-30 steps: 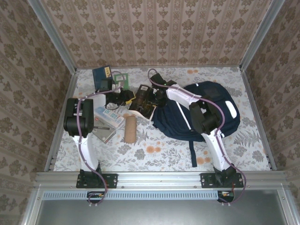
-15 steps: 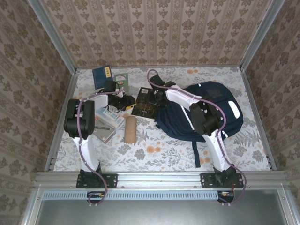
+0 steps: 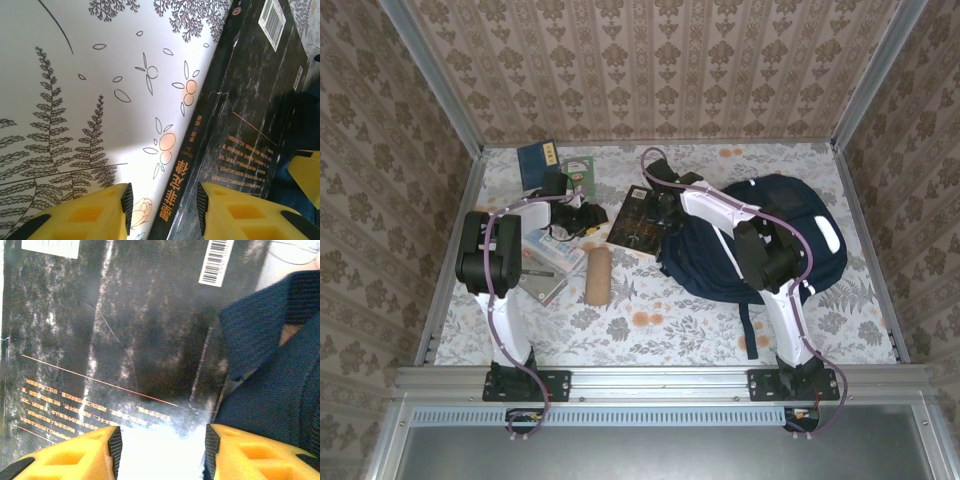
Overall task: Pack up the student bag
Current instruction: Pick up the book at the center of the table.
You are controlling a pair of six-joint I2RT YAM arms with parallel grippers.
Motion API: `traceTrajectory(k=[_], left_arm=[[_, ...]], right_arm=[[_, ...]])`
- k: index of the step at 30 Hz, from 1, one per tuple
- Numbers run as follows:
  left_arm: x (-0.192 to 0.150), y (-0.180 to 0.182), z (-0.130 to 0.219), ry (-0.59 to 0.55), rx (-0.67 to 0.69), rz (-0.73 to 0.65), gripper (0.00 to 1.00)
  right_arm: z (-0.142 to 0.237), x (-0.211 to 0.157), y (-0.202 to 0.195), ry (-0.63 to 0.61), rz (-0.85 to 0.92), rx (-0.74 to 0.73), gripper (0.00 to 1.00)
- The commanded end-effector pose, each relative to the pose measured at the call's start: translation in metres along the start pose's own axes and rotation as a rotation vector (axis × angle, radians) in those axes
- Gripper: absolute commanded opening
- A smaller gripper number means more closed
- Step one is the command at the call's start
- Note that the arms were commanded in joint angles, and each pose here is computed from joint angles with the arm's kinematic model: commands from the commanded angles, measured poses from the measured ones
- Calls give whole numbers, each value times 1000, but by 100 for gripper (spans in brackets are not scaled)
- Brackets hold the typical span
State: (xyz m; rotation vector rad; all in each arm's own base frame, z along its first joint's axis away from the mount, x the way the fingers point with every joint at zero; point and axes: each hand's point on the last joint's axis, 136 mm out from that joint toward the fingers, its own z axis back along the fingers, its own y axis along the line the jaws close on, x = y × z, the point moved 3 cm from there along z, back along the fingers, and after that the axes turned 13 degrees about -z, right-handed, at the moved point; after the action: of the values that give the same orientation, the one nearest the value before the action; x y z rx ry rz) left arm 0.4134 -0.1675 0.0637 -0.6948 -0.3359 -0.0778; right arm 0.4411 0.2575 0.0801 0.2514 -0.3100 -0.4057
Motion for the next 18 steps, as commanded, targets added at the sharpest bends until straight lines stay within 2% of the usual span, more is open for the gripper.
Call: traceTrajectory(k=[1,13,18], left_arm=[[9,-13,12,-33,-17,-50,41],[12,-23,6,-9,-34,-82,44],[14,-22,0,11,-40,-91,46]], right_arm=[[9,2,-20,-5,-19,-61,52],[-47,-9,-31,139,-43,-99,53],[-54,-9,-9,160,-12,33,53]])
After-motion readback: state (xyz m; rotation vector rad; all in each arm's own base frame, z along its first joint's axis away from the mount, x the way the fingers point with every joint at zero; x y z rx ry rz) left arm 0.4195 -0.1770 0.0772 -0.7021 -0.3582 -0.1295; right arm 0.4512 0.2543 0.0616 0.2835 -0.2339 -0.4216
